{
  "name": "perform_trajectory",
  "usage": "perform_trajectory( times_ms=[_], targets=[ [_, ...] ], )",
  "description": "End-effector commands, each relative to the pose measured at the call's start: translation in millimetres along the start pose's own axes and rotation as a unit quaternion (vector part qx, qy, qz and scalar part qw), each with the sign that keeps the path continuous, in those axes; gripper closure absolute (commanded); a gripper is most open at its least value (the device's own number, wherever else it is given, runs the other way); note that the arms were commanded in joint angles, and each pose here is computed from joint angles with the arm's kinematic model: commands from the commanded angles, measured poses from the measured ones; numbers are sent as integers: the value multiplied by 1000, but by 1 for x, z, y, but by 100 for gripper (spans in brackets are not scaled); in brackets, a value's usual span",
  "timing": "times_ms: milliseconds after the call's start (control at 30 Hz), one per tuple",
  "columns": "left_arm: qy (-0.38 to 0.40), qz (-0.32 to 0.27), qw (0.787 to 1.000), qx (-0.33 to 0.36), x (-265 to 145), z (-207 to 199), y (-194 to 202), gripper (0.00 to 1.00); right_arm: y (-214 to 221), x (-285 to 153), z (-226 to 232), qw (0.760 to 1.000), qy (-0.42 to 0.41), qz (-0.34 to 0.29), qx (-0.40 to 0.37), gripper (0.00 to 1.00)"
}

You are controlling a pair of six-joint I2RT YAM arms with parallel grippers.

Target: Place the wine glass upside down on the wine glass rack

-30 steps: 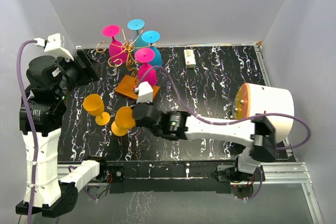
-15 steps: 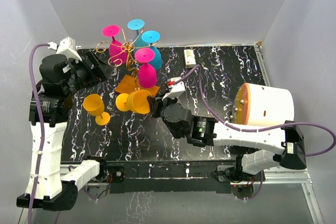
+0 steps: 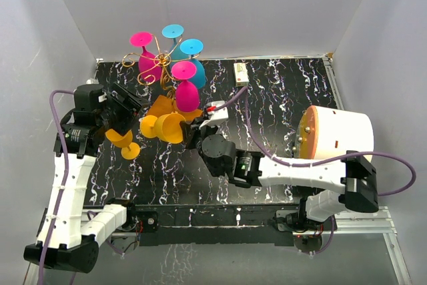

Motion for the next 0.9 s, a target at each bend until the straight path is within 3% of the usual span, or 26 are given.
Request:
perform_trajectory(
  times_ms=[0,267,500,867],
  targets=[
    [-6,-3,997,-82,-7,-2,2,26,-14,5,15,998,-20,-44,36,100],
    [-71,-30,984,-159,-19,9,-2,26,-12,12,17,997,-19,-65,44,100],
    [-56,15,977,-206,-19,-1,7,28,-15,15,26,995,-37,-73,55,100],
    [-71,49,966,-244,-2,12,25,49,-19,8,37,990,-84,-65,87,100]
  ],
)
Point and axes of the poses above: each gripper's point midway between its finger pads, its own x axis out along the fingers, its own z axis along the line the jaws close on, y = z × x, the point moved 5 cm from there along -x, back along the fingers, and after that the axes turned 6 degrees about x, right-handed, at the moved point
